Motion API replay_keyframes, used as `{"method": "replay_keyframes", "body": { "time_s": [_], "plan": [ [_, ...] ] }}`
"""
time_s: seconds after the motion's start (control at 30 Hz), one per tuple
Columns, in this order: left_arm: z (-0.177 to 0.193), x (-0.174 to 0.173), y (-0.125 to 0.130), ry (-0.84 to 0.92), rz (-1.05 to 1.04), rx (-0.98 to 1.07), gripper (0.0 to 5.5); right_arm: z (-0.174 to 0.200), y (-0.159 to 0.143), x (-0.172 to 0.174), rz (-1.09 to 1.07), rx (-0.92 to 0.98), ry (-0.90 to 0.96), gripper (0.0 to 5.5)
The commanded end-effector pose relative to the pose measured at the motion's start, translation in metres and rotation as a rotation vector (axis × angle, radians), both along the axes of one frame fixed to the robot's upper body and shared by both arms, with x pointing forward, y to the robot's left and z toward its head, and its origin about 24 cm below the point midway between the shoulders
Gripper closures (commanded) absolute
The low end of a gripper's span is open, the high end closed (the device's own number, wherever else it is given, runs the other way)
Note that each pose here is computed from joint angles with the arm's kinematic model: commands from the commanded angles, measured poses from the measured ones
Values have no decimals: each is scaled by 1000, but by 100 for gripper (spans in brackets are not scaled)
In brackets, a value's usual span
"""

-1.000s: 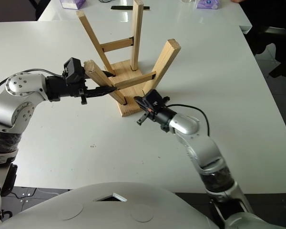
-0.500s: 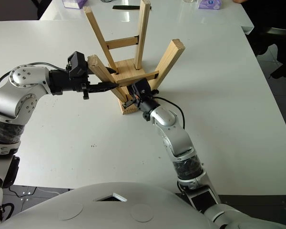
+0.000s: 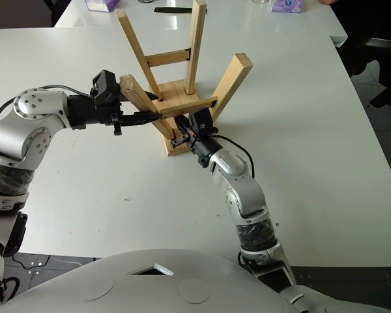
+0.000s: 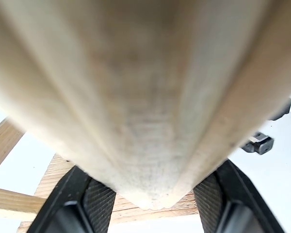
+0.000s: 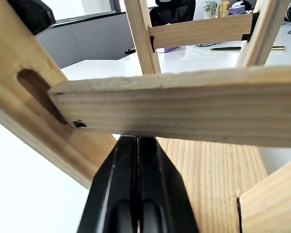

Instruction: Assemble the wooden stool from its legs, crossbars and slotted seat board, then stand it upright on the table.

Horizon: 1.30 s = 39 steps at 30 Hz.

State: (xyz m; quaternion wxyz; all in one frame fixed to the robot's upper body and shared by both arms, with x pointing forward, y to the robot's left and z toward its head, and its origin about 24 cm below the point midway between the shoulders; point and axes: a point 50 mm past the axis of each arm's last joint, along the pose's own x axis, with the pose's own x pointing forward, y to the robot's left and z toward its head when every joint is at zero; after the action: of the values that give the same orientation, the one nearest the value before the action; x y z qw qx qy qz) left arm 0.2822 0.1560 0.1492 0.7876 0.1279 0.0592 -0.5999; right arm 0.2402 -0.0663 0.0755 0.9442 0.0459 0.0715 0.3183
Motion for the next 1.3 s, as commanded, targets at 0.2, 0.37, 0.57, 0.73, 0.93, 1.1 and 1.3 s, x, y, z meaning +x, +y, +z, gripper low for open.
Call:
{"method": "replay_keyframes", "body": {
  "time_s": [0.2, 0.37, 0.57, 0.73, 0.93, 1.1, 1.3],
  "plan": [
    [-49, -10, 11, 197, 40, 186, 345, -20, 3, -2, 22, -202, -35, 550],
    [-49, -10, 12, 197, 46, 188, 345, 23, 4, 10, -83, 47, -147, 550],
    [-49, -8, 10, 191, 49, 185, 345, 0, 5, 2, -2, -76, -116, 550],
    [-47, -6, 11, 183, 57, 189, 345, -15, 5, -7, 68, -206, -111, 550],
    [-49, -6, 17, 184, 83, 197, 345, 39, -24, -36, 259, 76, -195, 550],
    [-52, -8, 23, 197, 115, 173, 345, 101, -41, -31, 266, 296, -328, 550],
    [-51, -6, 24, 200, 120, 162, 345, 126, -27, 1, 123, 157, -421, 550]
  ]
}}
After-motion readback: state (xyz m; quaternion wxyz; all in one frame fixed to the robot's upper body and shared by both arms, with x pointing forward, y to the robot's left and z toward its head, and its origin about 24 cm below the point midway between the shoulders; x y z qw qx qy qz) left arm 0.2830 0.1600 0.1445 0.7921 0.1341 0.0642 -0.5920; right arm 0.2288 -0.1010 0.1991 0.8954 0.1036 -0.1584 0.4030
